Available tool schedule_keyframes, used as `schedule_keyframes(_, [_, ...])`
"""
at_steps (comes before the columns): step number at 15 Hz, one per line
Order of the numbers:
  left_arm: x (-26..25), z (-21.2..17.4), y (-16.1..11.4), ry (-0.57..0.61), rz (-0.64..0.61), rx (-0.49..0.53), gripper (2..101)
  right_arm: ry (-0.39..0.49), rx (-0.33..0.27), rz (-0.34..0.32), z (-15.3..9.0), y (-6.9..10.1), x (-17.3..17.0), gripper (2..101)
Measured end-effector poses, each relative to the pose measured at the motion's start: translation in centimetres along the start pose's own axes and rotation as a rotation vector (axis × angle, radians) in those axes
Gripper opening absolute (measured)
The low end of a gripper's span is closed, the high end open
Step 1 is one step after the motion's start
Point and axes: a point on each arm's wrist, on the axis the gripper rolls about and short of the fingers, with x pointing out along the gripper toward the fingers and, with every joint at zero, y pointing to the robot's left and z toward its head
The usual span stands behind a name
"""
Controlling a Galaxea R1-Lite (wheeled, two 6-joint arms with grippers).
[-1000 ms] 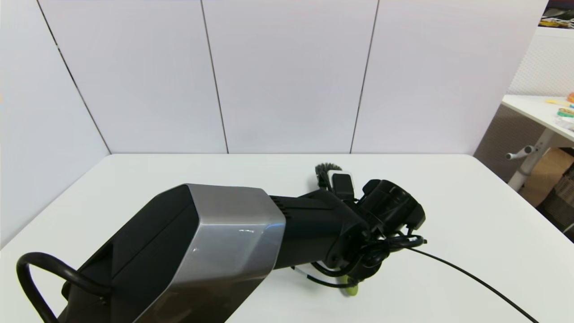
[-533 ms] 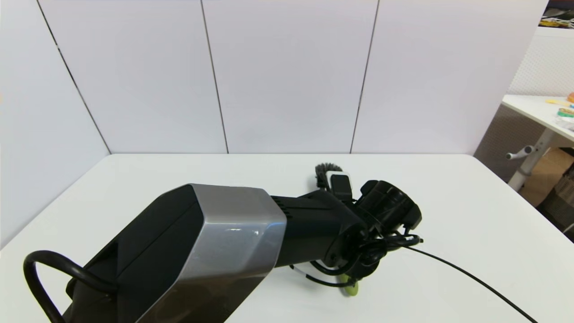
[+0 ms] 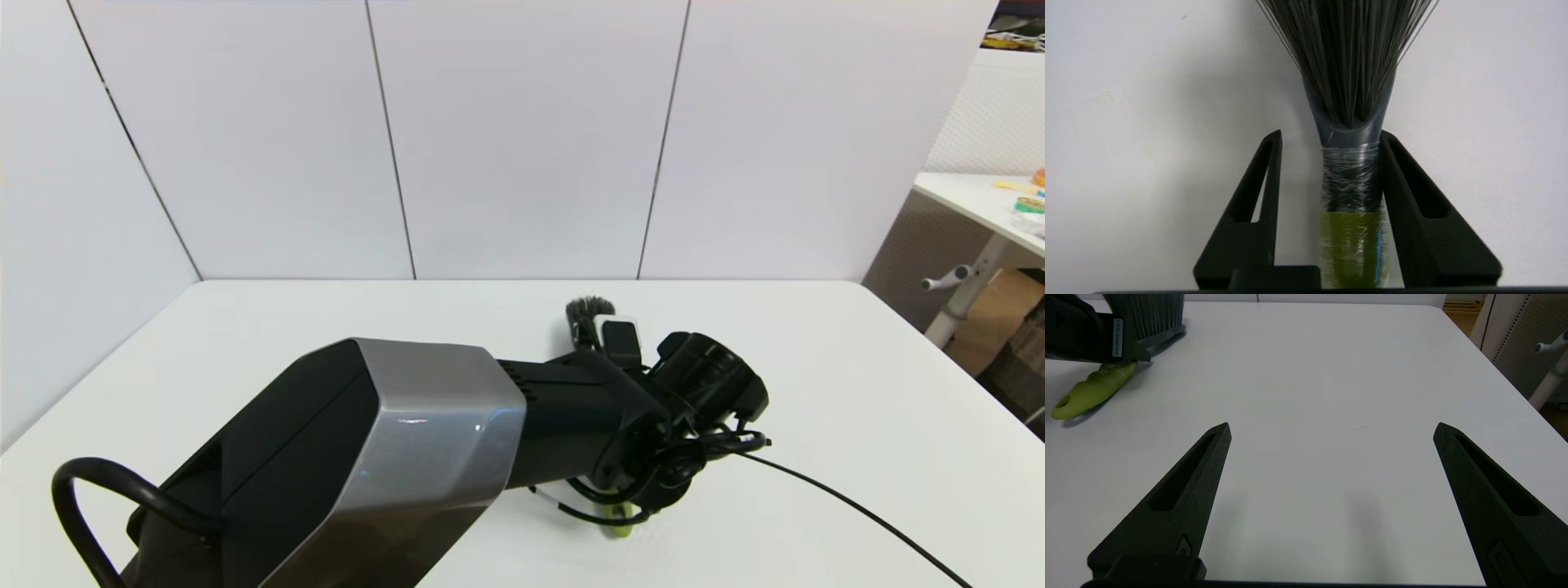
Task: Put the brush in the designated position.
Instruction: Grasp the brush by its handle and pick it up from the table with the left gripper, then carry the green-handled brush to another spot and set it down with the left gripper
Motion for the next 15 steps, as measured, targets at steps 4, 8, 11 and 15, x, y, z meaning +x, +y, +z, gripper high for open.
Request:
schedule_keyframes(4, [-0.3,0.3,0.1,-0.003,-0.004,-0.001,21.6,0.000,0.000,0.000,0.0,0.0,0.0,98.0])
schedule_keyframes(8, [-1.5,1.7,0.7,-0.021,-0.017,-0.013,21.6,0.000,0.000,0.000,0.0,0.0,0.0,98.0])
schedule_keyframes(11, [-2.9,3.6,1.8,-0.050,-0.030,-0.053,21.6,0.000,0.000,0.000,0.0,0.0,0.0,98.0])
schedule_keyframes(15, [-5.3,5.7,4.3,-0.074,-0.028,-0.093,21.6,0.000,0.000,0.000,0.0,0.0,0.0,98.0])
